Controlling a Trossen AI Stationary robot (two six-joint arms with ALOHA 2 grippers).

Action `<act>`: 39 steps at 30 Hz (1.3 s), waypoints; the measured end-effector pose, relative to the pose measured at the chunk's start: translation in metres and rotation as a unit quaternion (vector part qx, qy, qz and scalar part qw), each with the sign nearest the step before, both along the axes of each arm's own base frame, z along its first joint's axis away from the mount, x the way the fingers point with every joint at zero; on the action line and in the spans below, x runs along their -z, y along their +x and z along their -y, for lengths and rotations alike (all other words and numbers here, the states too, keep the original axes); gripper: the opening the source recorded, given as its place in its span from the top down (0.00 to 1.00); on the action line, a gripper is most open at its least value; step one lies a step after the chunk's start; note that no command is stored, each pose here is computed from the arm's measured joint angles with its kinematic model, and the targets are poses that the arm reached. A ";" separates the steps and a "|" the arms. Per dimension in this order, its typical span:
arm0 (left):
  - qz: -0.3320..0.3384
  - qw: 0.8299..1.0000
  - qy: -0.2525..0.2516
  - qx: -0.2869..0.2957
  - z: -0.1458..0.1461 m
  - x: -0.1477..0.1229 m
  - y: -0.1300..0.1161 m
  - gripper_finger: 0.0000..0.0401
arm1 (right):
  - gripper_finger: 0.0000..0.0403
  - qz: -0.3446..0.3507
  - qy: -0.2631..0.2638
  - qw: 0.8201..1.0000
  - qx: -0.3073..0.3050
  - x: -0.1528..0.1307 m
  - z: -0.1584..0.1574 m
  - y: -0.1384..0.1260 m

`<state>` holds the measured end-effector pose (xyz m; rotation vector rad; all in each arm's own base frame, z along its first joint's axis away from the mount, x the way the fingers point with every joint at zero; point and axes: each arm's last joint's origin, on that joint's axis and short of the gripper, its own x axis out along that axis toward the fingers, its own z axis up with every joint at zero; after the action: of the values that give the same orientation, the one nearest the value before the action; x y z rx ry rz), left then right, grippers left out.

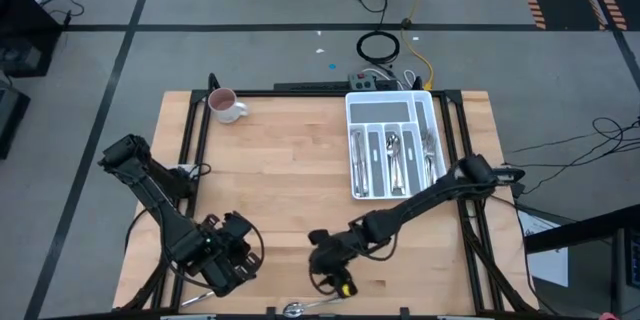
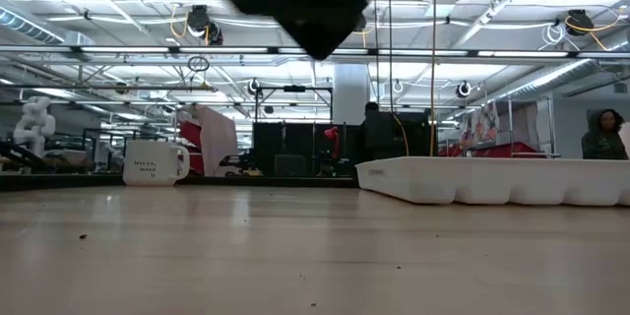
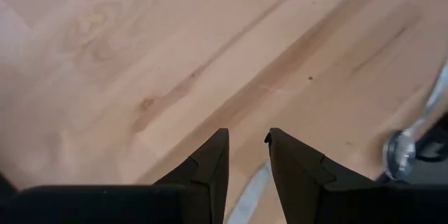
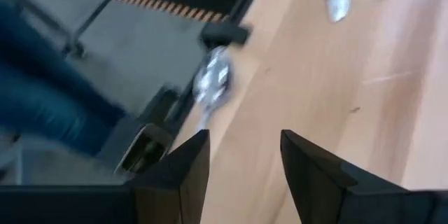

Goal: Sort silverware
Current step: Put the spoon in the middle section of the silverware tray

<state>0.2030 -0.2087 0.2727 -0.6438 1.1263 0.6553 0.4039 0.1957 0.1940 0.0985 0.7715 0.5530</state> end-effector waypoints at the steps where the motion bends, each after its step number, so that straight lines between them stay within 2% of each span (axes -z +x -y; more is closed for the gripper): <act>1: 0.004 1.000 -0.004 -0.001 0.001 0.000 0.001 0.73 | 0.59 0.008 0.011 1.000 0.014 0.002 0.002 0.005; 4: 0.023 0.999 -0.027 -0.005 0.005 -0.001 0.004 0.73 | 0.59 0.010 0.037 0.998 0.043 0.004 0.002 0.018; 8: 0.039 0.998 -0.045 -0.013 0.008 -0.002 0.007 0.73 | 0.59 0.010 0.035 0.998 0.049 0.014 -0.009 0.036; 13: 0.021 1.000 -0.018 -0.011 0.003 -0.001 0.003 0.73 | 0.59 0.011 0.021 0.999 0.029 0.018 -0.027 0.056; 20: -0.002 1.000 0.008 -0.011 -0.002 0.000 -0.001 0.73 | 0.59 -0.037 -0.021 0.999 -0.009 0.036 -0.046 0.077; 26: -0.006 1.000 0.012 -0.008 -0.002 0.000 -0.003 0.73 | 0.59 -0.049 -0.014 0.997 -0.050 0.039 -0.056 0.083; 31: -0.007 1.000 0.014 -0.007 -0.002 0.000 -0.003 0.73 | 0.59 -0.024 -0.018 0.998 -0.063 0.035 -0.055 0.086; 39: -0.001 1.000 0.020 -0.008 -0.003 0.000 -0.003 0.73 | 0.59 -0.025 -0.018 0.997 -0.068 0.040 -0.056 0.086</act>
<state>0.2003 -0.2061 0.2728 -0.6181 1.1094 0.6905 0.4902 0.2517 0.1541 0.0262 0.8401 0.6667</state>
